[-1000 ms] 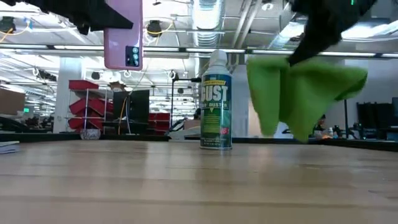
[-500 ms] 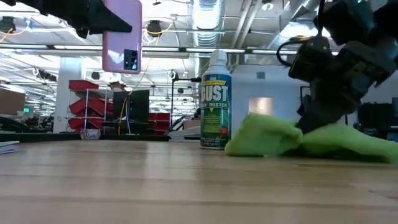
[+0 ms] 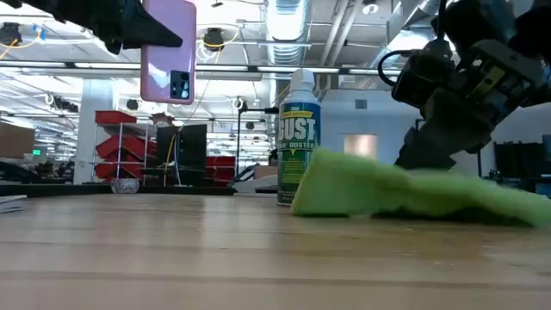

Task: Apply microfiber cloth
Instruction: Wipe pink cellphone with a microfiber cloth, then spray the pink cellphone using the spray bottle

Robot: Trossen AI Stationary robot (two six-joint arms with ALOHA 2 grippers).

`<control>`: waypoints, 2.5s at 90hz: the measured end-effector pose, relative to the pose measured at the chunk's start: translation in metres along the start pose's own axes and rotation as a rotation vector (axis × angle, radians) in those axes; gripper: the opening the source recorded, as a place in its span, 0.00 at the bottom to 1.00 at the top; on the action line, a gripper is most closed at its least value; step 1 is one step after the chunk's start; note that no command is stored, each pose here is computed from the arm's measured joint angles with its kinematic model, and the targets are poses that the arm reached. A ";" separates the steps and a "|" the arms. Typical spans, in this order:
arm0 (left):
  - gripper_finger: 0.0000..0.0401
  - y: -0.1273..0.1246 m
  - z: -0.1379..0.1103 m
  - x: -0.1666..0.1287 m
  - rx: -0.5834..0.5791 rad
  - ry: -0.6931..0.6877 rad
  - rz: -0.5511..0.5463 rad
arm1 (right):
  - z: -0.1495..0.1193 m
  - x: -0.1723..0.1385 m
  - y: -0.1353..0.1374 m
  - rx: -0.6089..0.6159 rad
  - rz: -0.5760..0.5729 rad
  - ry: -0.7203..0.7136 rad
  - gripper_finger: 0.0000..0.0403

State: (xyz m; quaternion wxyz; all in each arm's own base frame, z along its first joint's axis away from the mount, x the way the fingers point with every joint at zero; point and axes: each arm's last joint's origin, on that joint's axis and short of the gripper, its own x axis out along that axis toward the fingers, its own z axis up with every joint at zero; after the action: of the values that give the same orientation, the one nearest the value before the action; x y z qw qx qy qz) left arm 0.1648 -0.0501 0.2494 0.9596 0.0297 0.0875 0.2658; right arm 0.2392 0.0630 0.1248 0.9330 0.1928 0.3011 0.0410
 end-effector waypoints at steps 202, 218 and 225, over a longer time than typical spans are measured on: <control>0.00 -0.103 -0.023 0.085 0.671 0.083 -0.279 | 0.065 0.040 -0.020 0.217 0.538 -0.339 0.48; 0.00 -0.107 -0.023 0.079 0.682 0.076 -0.264 | 0.067 0.052 -0.032 0.291 0.621 -0.360 0.57; 0.00 -0.109 -0.024 0.075 0.701 0.075 -0.263 | 0.069 0.050 -0.034 0.310 0.653 -0.368 0.61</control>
State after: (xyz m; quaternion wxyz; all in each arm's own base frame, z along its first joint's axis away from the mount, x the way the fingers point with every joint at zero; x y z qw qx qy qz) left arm 0.2791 -0.1048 0.2034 0.9133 0.3349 0.2113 0.0954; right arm 0.3186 0.0183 0.1352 0.8692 0.4206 0.0546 0.2541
